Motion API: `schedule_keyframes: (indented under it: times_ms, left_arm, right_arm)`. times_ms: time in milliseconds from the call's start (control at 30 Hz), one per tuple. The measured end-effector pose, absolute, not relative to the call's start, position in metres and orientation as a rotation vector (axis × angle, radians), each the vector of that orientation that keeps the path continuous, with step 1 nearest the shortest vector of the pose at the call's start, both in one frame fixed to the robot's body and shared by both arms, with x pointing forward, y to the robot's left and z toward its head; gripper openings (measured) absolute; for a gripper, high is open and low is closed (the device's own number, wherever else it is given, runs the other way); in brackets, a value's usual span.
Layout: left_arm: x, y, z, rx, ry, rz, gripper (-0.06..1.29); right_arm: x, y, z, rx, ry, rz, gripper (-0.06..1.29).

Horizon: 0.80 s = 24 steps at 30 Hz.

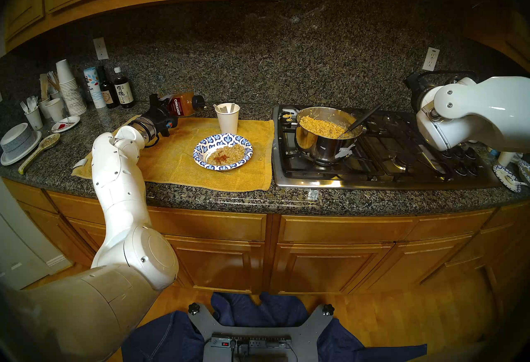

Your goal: Scoop oatmeal into bowl, add cinnamon, and put a spoon inside bowl

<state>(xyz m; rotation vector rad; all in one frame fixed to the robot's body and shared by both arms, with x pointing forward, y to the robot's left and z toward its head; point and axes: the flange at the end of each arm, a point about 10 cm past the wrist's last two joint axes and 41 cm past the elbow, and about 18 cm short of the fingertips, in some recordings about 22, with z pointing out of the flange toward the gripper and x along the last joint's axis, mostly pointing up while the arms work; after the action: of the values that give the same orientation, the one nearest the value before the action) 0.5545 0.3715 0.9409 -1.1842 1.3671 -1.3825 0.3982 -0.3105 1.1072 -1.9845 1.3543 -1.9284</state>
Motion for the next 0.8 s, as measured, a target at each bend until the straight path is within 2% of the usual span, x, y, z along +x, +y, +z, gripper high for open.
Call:
schedule_keyframes:
  times_ms: [800]
  left_arm:
    - [0.5570, 0.3687, 0.9441, -1.425, 1.500, -1.236, 0.66]
  right_arm:
    - [0.3979, -0.3099, 1.1046, -2.001, 1.369, -1.914, 1.24]
